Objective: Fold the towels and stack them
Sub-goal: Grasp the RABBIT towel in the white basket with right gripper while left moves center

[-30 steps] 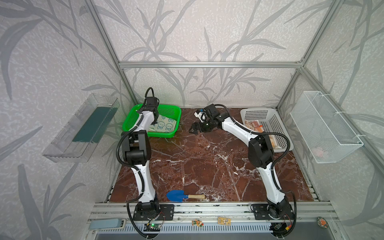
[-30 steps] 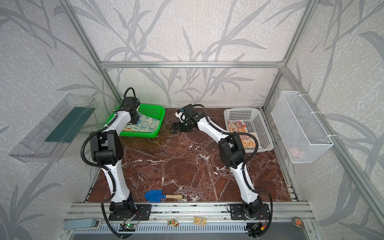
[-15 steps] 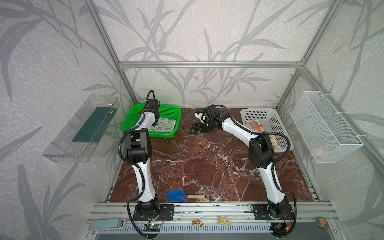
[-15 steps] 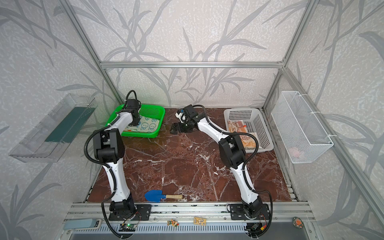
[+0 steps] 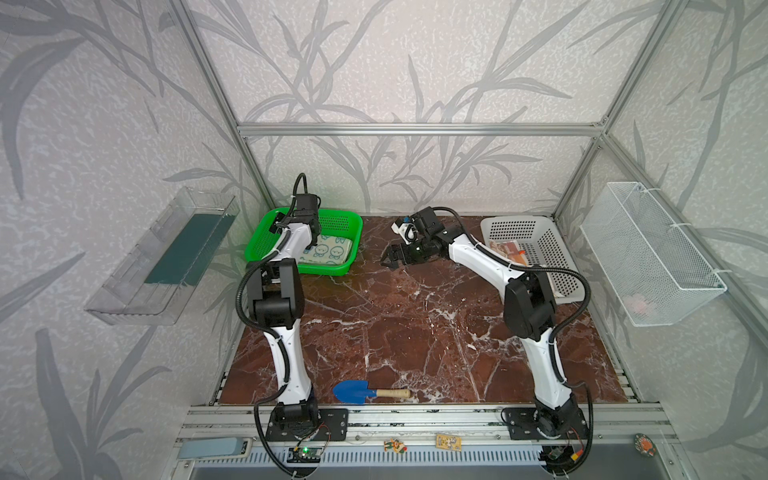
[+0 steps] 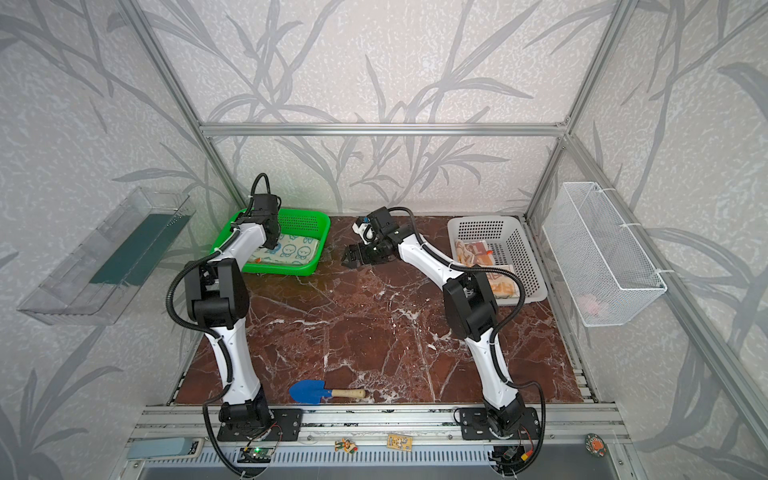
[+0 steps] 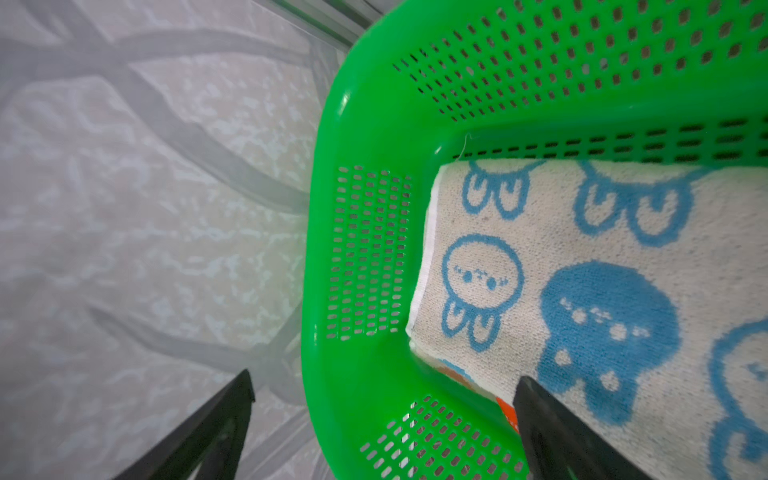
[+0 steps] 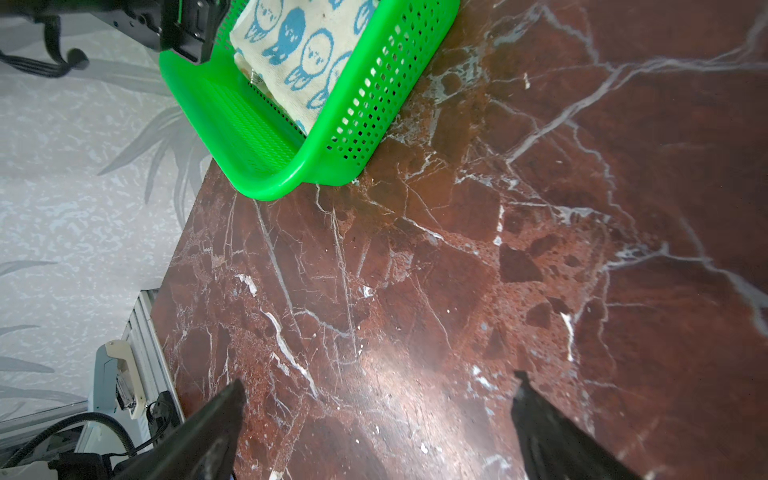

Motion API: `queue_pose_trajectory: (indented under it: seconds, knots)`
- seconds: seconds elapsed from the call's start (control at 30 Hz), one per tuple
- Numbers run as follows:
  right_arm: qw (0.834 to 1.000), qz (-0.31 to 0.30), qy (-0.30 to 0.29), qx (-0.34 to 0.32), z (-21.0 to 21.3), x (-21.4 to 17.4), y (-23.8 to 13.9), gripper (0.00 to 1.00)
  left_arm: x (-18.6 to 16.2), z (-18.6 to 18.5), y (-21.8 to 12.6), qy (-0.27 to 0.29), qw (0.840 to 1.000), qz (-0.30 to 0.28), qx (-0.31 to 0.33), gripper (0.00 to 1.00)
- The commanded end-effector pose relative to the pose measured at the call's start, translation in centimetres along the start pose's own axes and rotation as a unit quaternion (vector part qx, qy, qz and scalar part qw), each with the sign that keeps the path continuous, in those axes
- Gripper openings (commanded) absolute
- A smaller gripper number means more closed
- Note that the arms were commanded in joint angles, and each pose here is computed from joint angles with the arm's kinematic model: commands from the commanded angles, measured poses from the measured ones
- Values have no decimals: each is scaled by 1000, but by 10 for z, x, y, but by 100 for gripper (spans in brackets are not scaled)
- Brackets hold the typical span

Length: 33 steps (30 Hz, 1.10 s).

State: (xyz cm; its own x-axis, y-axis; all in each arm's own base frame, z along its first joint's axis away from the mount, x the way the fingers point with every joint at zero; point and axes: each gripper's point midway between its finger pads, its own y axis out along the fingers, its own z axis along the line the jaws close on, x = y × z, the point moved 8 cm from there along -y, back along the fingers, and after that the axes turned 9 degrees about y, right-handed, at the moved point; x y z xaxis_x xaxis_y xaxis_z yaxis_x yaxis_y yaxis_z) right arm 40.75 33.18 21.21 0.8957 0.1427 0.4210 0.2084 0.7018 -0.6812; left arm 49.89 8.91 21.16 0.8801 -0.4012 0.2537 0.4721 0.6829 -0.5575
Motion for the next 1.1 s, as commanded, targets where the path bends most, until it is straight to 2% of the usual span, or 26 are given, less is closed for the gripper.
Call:
queue_pose_trajectory:
  seconds: [0.0, 0.17, 0.27, 0.4, 0.47, 0.53, 0.63, 0.77, 0.87, 0.93, 1.07]
  knots:
    - [998, -50, -26, -38, 11, 10, -60, 99, 18, 29, -62, -46, 996, -74, 33, 99]
    - [989, -97, -8, -114, -11, 8, -121, 99, 37, 15, -132, -44, 981, -179, 59, 99]
    - [979, -129, 17, -157, -36, 3, -162, 99, 44, 4, -177, -48, 965, -256, 40, 99]
    - [954, -174, 88, -229, -83, -12, -215, 99, 57, -19, -236, -32, 942, -335, -4, 99]
    - [937, -185, 133, -265, -108, -22, -233, 99, 62, -38, -267, -19, 925, -378, -23, 99]
    - [917, -195, 180, -298, -134, -35, -246, 99, 69, -62, -297, -18, 901, -430, -52, 99]
    - [888, -213, 236, -333, -165, -53, -260, 99, 76, -102, -333, 8, 869, -485, -103, 99]
    - [863, -215, 288, -354, -196, -70, -262, 99, 82, -150, -371, 48, 845, -516, -132, 99]
    - [850, -184, 305, -389, -214, -77, -250, 99, 82, -189, -393, 77, 832, -530, -144, 99]
    - [835, -166, 322, -414, -225, -82, -244, 100, 81, -212, -405, 96, 826, -536, -148, 99]
    - [841, -132, 330, -408, -243, -85, -222, 98, 75, -240, -418, 116, 817, -542, -159, 99]
